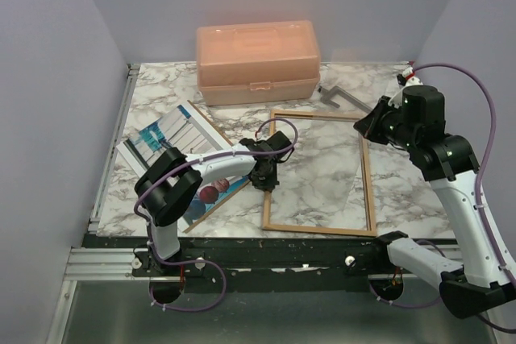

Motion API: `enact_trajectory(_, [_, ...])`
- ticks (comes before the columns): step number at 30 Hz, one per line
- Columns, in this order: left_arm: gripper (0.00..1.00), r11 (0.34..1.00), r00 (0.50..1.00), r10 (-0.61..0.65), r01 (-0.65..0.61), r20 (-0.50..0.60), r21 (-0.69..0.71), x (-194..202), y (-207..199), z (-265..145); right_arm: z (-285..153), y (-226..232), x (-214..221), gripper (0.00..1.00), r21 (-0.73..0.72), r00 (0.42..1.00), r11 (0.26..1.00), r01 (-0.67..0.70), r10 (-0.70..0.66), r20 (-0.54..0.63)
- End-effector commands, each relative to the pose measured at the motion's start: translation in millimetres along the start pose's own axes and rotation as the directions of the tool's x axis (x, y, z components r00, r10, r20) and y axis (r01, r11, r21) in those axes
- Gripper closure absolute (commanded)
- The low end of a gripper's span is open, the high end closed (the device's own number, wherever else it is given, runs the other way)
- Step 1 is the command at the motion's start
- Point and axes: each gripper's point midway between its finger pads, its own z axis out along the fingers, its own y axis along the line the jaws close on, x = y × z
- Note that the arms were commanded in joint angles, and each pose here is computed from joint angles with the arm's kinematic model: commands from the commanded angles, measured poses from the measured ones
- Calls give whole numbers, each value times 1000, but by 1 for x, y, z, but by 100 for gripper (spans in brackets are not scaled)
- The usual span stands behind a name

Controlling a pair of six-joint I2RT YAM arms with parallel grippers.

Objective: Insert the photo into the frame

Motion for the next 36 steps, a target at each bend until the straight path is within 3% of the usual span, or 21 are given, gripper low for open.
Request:
enact_trajectory(1, [100, 996, 999, -33, 33, -11, -82, 14, 28, -3, 7, 9, -2, 99, -53, 1000, 999, 11, -11, 7])
enact_trajectory(17, [100, 989, 996, -84, 83, 1, -118, 29, 64, -16, 27, 22, 19, 99, -144, 995, 990, 3, -17, -94])
enact_trajectory(18, [97, 991, 997, -80, 80, 5, -111, 28, 62, -17, 28, 24, 20, 99, -150, 995, 989, 1, -16, -101])
enact_trajectory(23, [57, 997, 998, -58, 59, 31, -49, 19, 51, -25, 31, 25, 25, 99, -163, 991, 987, 6, -27, -128])
enact_trajectory(25, [50, 998, 997, -48, 49, 53, -28, 13, 47, -32, 30, 27, 25, 99, -170, 990, 985, 9, -33, -136])
enact_trajectory(36, [48, 988, 986, -72, 50, 149, 148, -9, 40, -66, 29, 39, 25, 99, -224, 983, 975, 3, -44, -178])
